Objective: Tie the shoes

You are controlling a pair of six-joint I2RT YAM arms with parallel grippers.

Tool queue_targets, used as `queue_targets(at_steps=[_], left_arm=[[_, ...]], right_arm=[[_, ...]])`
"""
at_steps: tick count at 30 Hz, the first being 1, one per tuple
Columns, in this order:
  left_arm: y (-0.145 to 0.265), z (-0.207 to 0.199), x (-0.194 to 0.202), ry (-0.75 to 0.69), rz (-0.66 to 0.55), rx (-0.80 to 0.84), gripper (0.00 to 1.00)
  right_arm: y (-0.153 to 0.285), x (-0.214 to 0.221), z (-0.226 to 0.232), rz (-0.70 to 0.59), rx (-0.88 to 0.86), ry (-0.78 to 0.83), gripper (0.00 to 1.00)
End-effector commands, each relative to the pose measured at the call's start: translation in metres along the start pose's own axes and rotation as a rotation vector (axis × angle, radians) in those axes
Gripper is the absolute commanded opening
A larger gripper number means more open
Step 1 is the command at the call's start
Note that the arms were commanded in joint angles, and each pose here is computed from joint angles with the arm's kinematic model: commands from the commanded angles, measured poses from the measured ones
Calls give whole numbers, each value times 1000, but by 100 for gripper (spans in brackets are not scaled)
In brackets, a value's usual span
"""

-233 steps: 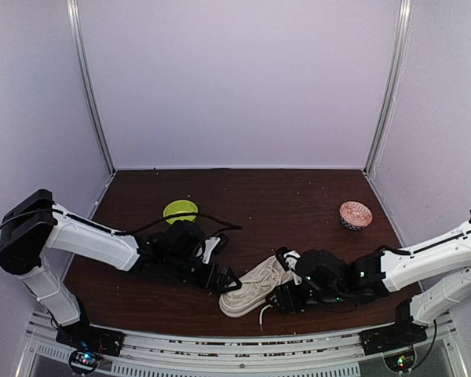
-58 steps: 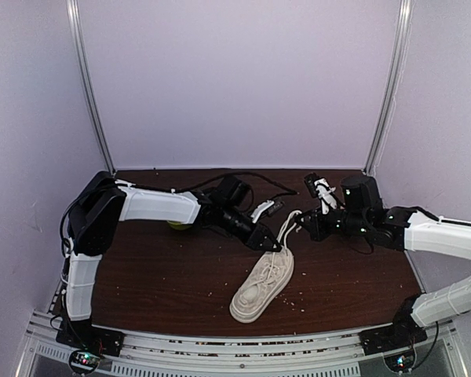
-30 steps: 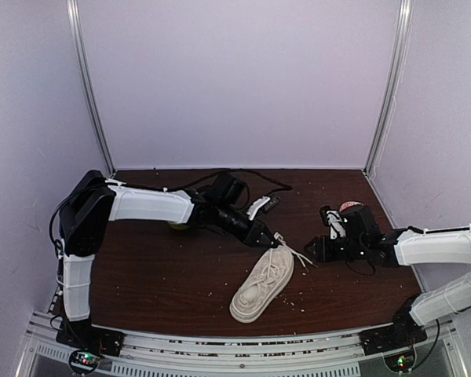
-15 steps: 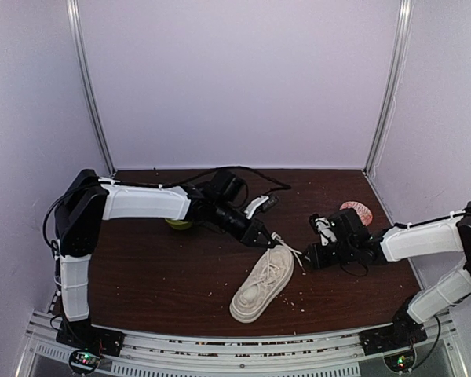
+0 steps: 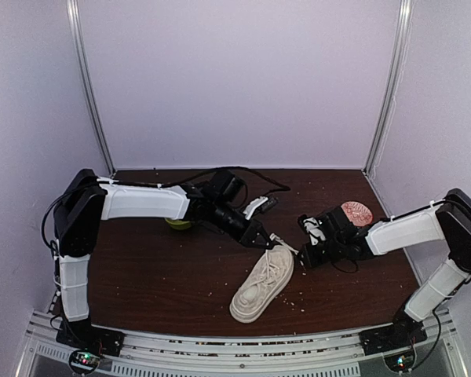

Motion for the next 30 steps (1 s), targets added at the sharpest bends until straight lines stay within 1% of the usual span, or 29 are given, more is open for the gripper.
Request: queue_targets(at_steps=[1, 5, 8, 12, 14, 18, 21, 23, 24, 26, 27, 29, 30], left_arm=[[24, -23, -8, -61, -83, -29, 0], [32, -22, -2, -32, -112, -86, 0], [36, -19, 5, -9, -128, -124, 0], [38, -17, 10, 14, -130, -133, 0], [40, -19, 11, 16, -139, -127, 0], [43, -20, 12, 24, -163, -128, 0], [43, -20, 13, 24, -164, -118, 0], [42, -21, 14, 19, -158, -103, 0], [41, -21, 15, 16, -153, -92, 0], [40, -21, 17, 9, -144, -78, 0], [40, -21, 17, 5, -139, -72, 0], [40, -22, 19, 0, -127, -63, 0], [40, -22, 19, -2, -122, -60, 0]], right_arm=[[6, -7, -2, -53, 51, -21, 0], [26, -14, -5, -99, 97, -66, 0], [51, -21, -8, -158, 149, -83, 0], [90, -32, -10, -256, 201, -74, 0], [101, -33, -10, -277, 201, -57, 0], [107, -22, -1, -246, 103, -43, 0], [102, -1, 13, -223, 0, -72, 0], [94, 17, 23, -200, -78, -120, 0], [90, 27, 27, -192, -114, -142, 7], [85, 42, 32, -189, -149, -169, 26], [85, 47, 31, -191, -137, -177, 37], [91, 48, 27, -215, -86, -173, 52], [96, 43, 25, -242, -61, -168, 56]])
Point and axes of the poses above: each gripper's point midway between its finger pads, its own y axis back along the fingers, its own z axis along the line the jaws close on, x = y × z, the point moved 10 cm from there along y, back along the fingers, and after that the axes turned 14 degrees about y, right-handed, at the moved point
